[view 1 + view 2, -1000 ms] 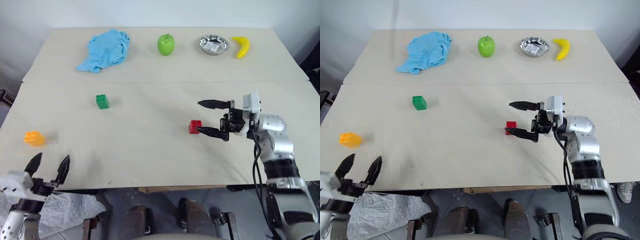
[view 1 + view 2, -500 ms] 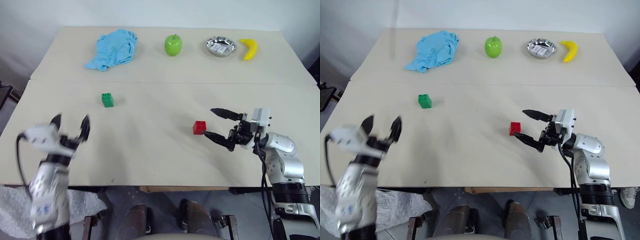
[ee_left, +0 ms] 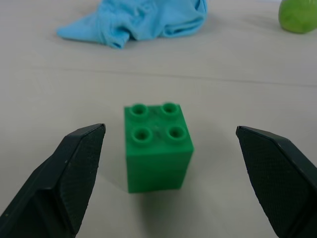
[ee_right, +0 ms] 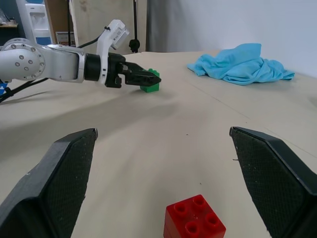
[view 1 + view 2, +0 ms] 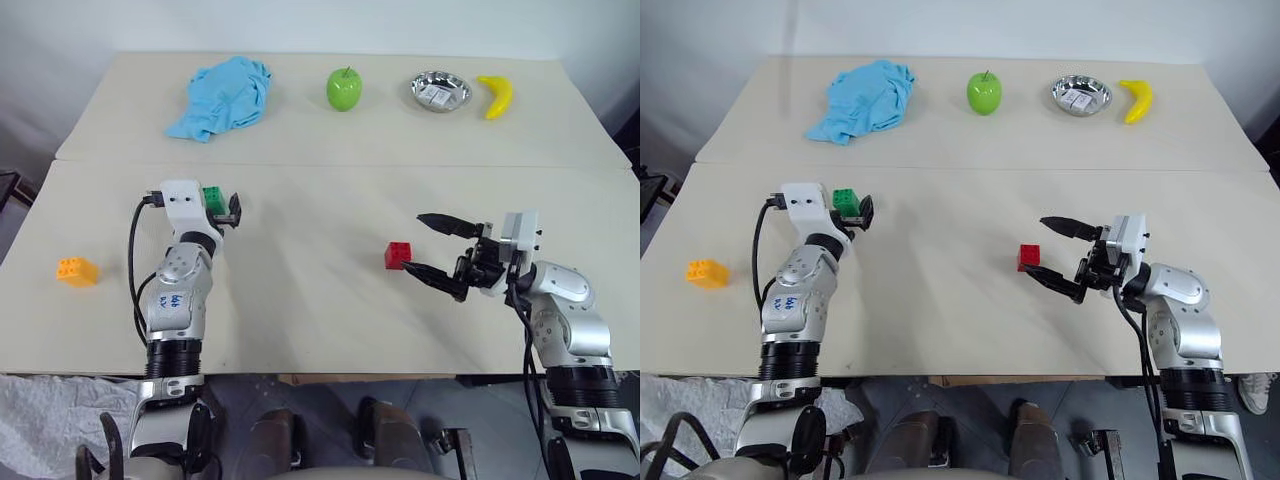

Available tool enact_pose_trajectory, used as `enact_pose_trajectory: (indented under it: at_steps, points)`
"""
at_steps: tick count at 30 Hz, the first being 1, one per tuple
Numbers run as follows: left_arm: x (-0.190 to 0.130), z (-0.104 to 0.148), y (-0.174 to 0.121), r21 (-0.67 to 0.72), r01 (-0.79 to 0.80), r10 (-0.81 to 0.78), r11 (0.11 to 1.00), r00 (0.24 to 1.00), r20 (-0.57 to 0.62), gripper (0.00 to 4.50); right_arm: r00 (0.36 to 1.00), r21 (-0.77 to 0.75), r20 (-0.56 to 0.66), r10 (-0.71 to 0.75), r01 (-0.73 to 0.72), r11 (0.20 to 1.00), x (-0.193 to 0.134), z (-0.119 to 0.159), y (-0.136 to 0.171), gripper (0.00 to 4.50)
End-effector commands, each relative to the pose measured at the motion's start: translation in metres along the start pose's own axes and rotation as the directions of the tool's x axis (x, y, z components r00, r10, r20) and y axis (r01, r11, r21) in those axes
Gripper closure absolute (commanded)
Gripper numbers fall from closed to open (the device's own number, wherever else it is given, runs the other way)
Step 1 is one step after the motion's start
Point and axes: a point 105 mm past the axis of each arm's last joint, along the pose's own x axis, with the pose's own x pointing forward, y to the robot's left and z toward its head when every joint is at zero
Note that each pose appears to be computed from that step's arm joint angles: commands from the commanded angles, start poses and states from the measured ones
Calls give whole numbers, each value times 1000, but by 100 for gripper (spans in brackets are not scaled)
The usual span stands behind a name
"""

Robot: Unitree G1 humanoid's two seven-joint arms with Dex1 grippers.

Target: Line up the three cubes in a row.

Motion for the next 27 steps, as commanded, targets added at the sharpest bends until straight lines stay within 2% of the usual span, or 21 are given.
enact_pose_trajectory:
  at_steps: [1,3,7,11,13,15,16,17,19,24,27]
  points:
    - [2,8,-7,16,0,0,1000,1000,30,19,1000,-26,24,-3,4,1000,1,9,1,0]
    - [-2,5,-8,7,8,-8,1000,1000,17,51,1000,-25,25,-6,6,1000,1,9,2,0]
    - [-6,5,-5,-6,18,-18,1000,999,28,175,1000,-28,26,-17,17,999,1,7,0,0]
    - [-6,14,-6,4,124,-124,992,990,74,299,999,-30,17,-32,32,999,-5,7,0,0]
    - [-8,21,-4,17,198,-199,980,974,110,303,999,-33,5,-47,47,998,-11,7,-1,0]
    - [-17,35,-9,92,399,-408,912,901,148,303,998,-43,-17,-63,62,997,-21,8,-2,0]
    - [-24,41,-14,179,504,-529,845,835,149,303,997,-48,-33,-70,68,997,-27,9,-2,0]
    - [-31,38,-19,264,617,-654,742,752,80,303,995,-54,-62,-75,72,996,-37,9,-2,0]
    - [-41,34,-26,330,750,-791,573,612,-16,303,992,-57,-98,-81,76,996,-49,8,-2,0]
    - [-50,28,-65,356,912,-953,202,267,-142,303,979,-29,-159,-124,121,992,-77,1,-2,0]
    - [-46,17,-81,353,931,-965,96,174,-198,303,975,-29,-172,-140,137,990,-81,-1,-2,0]
